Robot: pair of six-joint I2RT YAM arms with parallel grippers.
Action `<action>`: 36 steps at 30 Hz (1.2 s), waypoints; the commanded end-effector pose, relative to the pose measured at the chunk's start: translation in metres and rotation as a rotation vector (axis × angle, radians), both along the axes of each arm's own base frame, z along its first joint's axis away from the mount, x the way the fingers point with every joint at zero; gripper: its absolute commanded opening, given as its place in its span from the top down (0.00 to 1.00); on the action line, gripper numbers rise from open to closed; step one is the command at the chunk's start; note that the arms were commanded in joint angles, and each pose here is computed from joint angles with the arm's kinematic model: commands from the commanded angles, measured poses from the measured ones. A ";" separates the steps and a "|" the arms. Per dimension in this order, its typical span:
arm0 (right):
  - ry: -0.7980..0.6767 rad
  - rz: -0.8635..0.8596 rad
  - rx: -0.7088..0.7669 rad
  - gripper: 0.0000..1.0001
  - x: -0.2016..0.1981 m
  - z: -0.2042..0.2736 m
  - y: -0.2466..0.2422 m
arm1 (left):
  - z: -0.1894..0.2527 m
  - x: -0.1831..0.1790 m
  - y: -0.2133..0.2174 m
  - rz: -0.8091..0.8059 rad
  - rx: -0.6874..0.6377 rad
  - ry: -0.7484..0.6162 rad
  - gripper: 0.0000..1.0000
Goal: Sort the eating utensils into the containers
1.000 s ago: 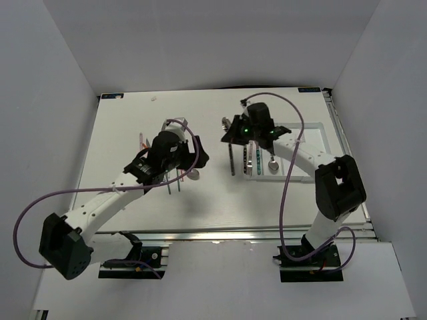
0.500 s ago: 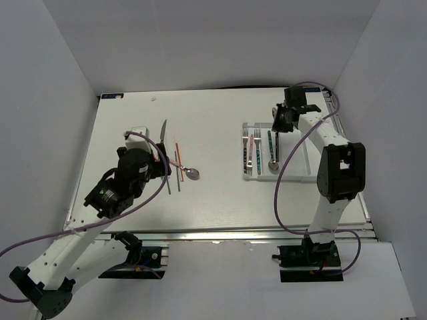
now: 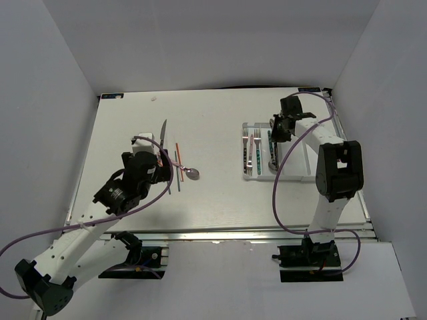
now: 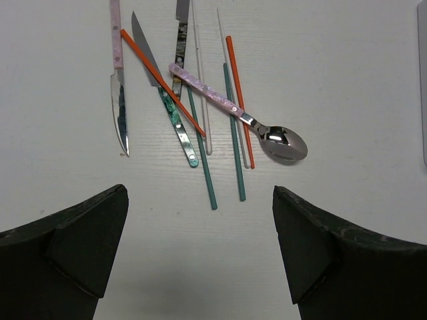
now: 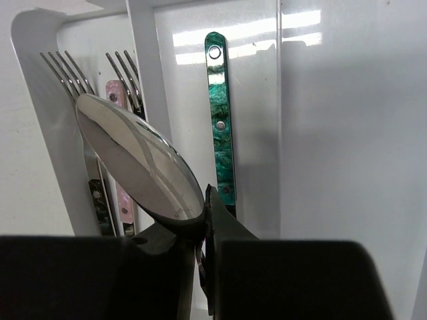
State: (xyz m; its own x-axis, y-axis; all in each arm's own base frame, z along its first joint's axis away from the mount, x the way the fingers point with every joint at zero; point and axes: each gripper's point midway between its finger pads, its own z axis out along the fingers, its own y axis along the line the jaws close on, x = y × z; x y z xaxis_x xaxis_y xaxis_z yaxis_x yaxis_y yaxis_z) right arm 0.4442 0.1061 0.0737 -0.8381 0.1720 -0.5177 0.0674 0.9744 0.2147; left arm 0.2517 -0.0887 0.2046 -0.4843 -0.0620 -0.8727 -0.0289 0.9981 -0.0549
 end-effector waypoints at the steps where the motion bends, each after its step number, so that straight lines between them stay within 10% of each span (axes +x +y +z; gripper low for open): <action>1: -0.052 0.006 0.008 1.00 0.017 0.009 0.001 | 0.001 0.003 -0.003 -0.008 -0.007 -0.009 0.02; 10: -0.023 -0.008 0.016 0.99 0.012 -0.001 0.001 | 0.001 0.002 -0.003 -0.009 -0.009 -0.012 0.02; 20: -0.004 -0.010 0.007 0.65 0.010 0.000 0.000 | -0.001 0.003 -0.003 -0.007 -0.004 -0.006 0.02; 31: -0.076 0.027 0.014 0.59 0.006 0.044 0.015 | 0.004 0.001 0.000 0.004 -0.015 -0.026 0.02; 36: -0.178 0.099 -0.075 0.33 -0.017 0.067 0.057 | 0.009 0.000 0.012 0.063 -0.006 -0.045 0.02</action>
State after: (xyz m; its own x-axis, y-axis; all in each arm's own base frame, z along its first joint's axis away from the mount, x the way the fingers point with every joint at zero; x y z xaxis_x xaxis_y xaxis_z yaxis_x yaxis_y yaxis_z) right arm 0.4372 0.1291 0.0967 -0.8204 0.1179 -0.5596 0.0247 0.9849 0.1714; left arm 0.2519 -0.0868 0.2082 -0.4694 -0.0744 -0.8799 -0.0396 0.9972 -0.0632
